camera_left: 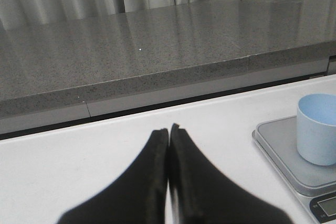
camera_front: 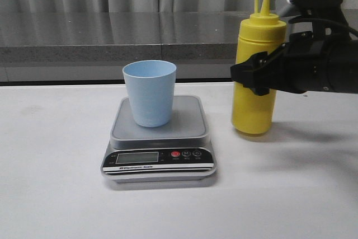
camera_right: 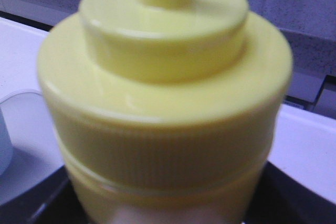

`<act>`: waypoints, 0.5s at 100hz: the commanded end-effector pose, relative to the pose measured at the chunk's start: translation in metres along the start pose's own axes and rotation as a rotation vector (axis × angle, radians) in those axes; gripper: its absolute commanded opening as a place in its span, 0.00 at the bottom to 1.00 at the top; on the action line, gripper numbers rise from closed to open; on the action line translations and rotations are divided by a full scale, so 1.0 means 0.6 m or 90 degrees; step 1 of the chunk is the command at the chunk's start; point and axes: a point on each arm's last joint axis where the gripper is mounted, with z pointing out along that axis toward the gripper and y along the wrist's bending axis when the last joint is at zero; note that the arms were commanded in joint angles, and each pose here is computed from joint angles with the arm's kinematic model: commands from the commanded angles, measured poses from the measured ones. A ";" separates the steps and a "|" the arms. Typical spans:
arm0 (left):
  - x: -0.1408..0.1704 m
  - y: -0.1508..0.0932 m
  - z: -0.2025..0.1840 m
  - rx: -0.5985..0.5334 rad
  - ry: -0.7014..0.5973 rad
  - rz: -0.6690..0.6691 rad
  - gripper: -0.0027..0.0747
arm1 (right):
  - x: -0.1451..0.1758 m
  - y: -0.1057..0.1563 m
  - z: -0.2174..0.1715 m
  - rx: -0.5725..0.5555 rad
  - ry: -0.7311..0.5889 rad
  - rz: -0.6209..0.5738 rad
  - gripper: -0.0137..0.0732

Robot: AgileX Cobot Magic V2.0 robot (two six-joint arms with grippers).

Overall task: Pour seasoning into cup on scale with both arms
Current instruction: 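Lower the yellow bottle onto the table beside the scale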

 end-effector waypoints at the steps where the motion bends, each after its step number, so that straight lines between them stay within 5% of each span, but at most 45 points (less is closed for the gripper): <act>1: -0.027 0.001 -0.002 -0.004 -0.069 -0.003 0.01 | -0.035 -0.002 0.001 -0.002 -0.091 -0.010 0.30; 25: -0.027 0.001 -0.002 -0.004 -0.069 -0.003 0.01 | -0.014 -0.001 0.007 -0.015 -0.063 -0.012 0.32; 50: -0.027 0.001 -0.002 -0.004 -0.069 -0.003 0.01 | -0.012 0.001 0.006 -0.020 -0.061 -0.015 0.58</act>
